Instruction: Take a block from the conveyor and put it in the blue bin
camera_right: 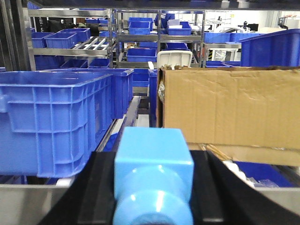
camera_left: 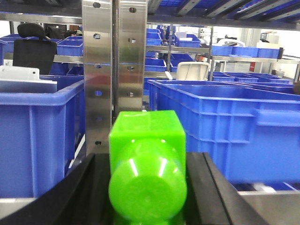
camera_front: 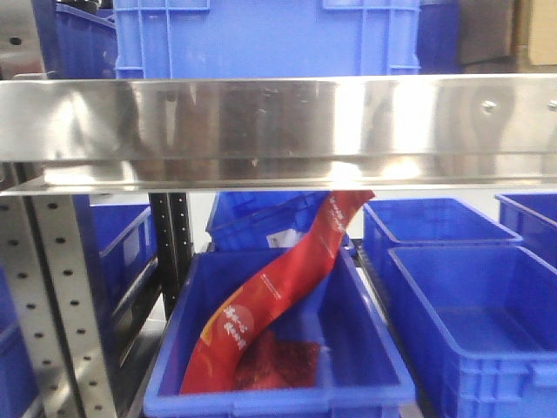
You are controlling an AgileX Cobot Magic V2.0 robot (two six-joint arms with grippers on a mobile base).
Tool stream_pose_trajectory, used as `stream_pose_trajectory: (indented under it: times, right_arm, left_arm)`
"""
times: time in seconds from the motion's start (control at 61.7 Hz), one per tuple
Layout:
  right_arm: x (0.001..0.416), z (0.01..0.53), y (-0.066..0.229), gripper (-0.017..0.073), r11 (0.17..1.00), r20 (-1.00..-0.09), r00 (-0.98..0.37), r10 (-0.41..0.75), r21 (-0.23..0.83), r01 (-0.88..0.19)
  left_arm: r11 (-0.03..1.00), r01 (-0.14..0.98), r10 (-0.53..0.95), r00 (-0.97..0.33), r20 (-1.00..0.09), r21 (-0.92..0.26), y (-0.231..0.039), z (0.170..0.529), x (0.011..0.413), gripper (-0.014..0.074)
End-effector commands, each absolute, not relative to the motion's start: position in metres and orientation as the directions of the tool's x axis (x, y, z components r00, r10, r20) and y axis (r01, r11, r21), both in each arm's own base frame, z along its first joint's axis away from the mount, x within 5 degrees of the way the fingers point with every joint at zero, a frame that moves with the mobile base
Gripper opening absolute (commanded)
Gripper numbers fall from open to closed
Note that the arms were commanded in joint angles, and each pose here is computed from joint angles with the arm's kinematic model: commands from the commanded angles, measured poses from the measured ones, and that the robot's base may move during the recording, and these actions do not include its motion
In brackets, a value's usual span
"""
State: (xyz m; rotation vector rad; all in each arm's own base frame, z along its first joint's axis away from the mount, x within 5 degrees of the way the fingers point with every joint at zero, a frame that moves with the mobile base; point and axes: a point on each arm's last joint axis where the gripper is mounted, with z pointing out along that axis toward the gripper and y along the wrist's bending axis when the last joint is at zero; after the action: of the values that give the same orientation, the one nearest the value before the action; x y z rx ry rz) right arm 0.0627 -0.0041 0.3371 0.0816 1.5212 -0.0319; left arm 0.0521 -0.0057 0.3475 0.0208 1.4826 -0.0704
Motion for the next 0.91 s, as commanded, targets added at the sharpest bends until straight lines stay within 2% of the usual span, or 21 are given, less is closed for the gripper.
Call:
stream_pose_trajectory:
  times: [0.0, 0.891]
  right_arm:
    - [0.0616, 0.3385, -0.0044, -0.0162, 0.997, -0.997, 0.069, 0.017, 0.022, 0.077]
    - [0.0616, 0.3385, -0.0044, -0.0162, 0.997, -0.997, 0.069, 0.017, 0.022, 0.077]
  left_arm:
    - [0.998, 0.052, -0.033, 0.104, -0.994, -0.028, -0.0051, 0.3487, 0.0515, -0.0111]
    - [0.998, 0.052, -0.033, 0.104, -0.994, -0.028, -0.0051, 0.3487, 0.0515, -0.0111]
